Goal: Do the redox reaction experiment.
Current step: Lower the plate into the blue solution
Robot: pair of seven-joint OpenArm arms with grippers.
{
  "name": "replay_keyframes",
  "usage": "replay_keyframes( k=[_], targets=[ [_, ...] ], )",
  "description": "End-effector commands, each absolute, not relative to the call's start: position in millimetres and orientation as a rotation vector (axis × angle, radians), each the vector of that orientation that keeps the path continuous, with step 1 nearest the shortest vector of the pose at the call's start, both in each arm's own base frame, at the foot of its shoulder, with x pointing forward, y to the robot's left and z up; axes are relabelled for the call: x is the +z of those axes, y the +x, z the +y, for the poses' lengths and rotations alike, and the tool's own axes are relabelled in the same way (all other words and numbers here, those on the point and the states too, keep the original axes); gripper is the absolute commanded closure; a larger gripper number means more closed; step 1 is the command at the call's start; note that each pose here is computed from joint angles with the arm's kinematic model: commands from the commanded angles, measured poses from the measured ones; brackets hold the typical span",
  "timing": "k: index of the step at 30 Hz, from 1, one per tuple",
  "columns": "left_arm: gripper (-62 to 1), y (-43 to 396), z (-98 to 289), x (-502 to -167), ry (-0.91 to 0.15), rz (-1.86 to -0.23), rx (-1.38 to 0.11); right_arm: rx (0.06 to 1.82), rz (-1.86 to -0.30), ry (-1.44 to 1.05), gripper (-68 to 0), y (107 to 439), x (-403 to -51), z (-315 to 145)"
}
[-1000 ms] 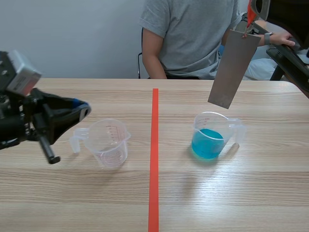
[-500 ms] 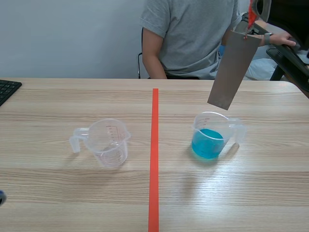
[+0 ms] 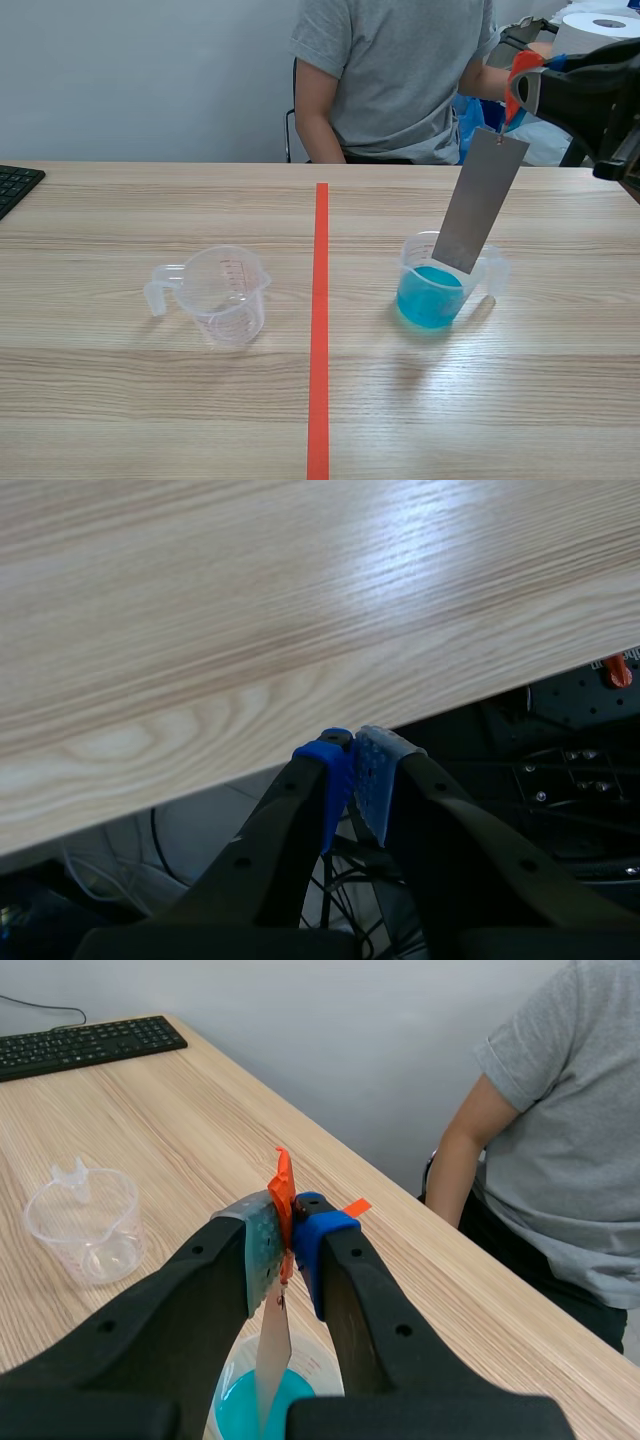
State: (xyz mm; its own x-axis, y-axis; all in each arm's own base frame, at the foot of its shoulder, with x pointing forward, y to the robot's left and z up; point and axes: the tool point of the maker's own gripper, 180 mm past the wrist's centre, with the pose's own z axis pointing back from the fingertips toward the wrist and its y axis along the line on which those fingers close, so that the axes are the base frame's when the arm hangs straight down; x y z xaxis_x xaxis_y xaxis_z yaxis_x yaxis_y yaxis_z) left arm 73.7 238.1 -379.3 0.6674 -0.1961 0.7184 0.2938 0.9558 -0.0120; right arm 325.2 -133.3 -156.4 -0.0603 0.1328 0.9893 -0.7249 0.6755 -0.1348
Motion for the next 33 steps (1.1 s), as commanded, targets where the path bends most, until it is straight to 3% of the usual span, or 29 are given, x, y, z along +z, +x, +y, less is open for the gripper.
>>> replay_keyframes(
  k=[1,20,33],
  targets=[
    [-4.7,73.4,235.5,-377.5,-0.135,-0.812,-0.258,0.757,-1.526,0.524,-1.5,331.3,-142.2,-132.6],
    [-4.7,57.0,235.8,-387.9,-0.121,-0.777,-0.184,0.739,-1.419,0.484,-1.5,356.5,-211.5,-120.8],
    [-4.7,56.7,235.8,-388.0,-0.121,-0.776,-0.183,0.775,-1.392,0.464,-1.5,354.4,-225.3,-113.2]
  ],
)
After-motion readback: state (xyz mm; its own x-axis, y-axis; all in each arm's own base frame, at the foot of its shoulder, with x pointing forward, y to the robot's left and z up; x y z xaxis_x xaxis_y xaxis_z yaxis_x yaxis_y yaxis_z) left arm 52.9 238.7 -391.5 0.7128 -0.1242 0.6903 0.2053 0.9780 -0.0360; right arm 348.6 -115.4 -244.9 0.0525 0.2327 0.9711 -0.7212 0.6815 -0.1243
